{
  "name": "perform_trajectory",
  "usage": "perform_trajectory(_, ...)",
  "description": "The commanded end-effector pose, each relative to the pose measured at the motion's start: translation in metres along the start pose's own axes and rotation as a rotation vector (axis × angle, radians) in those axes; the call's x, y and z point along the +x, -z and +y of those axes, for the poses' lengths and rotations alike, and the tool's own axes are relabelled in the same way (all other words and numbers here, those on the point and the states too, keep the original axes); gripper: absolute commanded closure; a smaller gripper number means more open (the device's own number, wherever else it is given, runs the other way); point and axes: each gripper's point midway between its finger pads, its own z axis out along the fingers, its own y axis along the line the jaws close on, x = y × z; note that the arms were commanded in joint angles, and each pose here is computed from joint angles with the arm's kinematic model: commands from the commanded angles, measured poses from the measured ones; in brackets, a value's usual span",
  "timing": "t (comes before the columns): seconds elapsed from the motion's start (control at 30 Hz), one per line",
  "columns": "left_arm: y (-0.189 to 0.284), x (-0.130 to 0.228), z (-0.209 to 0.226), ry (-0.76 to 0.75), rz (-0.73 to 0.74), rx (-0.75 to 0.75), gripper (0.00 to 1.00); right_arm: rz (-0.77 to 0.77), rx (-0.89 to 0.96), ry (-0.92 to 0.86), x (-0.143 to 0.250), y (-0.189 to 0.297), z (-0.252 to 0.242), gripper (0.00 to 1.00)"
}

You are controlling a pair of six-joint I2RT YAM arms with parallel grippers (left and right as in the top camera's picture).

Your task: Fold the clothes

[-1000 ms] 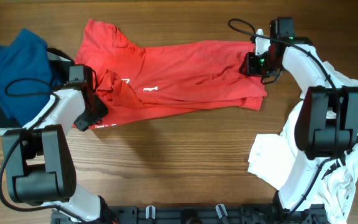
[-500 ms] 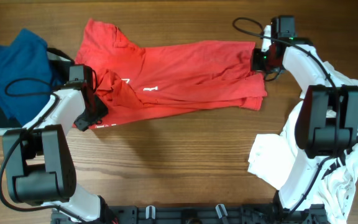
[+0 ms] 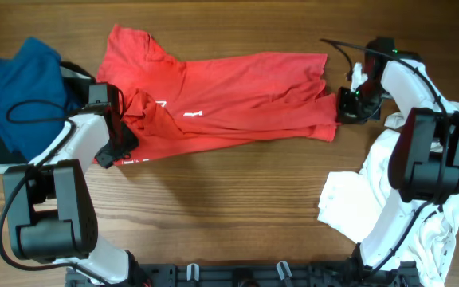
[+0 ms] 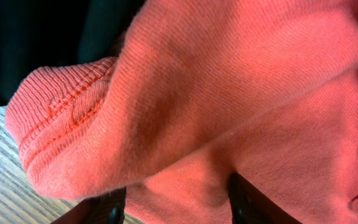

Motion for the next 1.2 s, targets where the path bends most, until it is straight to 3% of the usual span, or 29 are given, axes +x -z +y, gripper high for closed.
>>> perform_trajectory(0.0,-0.033,0.060,0.018,-0.064,0.212,-0.077,0.45,0.049,-0.168,0.076,0.019,0.000,0.028,0.81)
perform_trajectory(0.23,-0.033,0.060,0.018,-0.063,0.212,-0.076,0.45,0.093,-0.251,0.115,0.033,0.005,0.041,0.75)
perform_trajectory(0.4,-0.033,0.060,0.018,-0.064,0.212,-0.076,0.44,0.126,-0.101,0.045,0.039,0.001,0.015,0.75)
perform_trajectory(0.43,-0.033,0.060,0.018,-0.064,0.212,-0.076,0.44,0.123,-0.104,0.056,0.038,0.001,0.017,0.76)
perform_trajectory(0.53,-0.033,0.061,0.018,-0.064,0.215,-0.078,0.45,0.120,-0.104,0.057,0.038,0.001,0.017,0.95)
perform_trajectory(0.67,-0.032,0.064,0.021,-0.066,0.227,-0.088,0.47,0.130,-0.010,0.052,0.040,0.000,0.001,0.96)
perform_trajectory(0.73,-0.031,0.067,0.024,-0.076,0.238,-0.100,0.60,0.135,0.145,-0.029,0.042,0.002,-0.027,0.96)
perform_trajectory(0.77,-0.030,0.069,0.026,-0.095,0.248,-0.109,0.78,0.135,0.252,-0.092,0.044,0.007,-0.048,0.96)
perform_trajectory(0.83,-0.028,0.073,0.033,-0.098,0.268,-0.132,0.95,0.132,0.328,-0.178,0.047,0.012,-0.068,0.96)
perform_trajectory(1.17,-0.012,0.085,0.057,-0.103,0.321,-0.223,0.96,0.018,0.361,-0.342,0.044,0.051,-0.112,0.96)
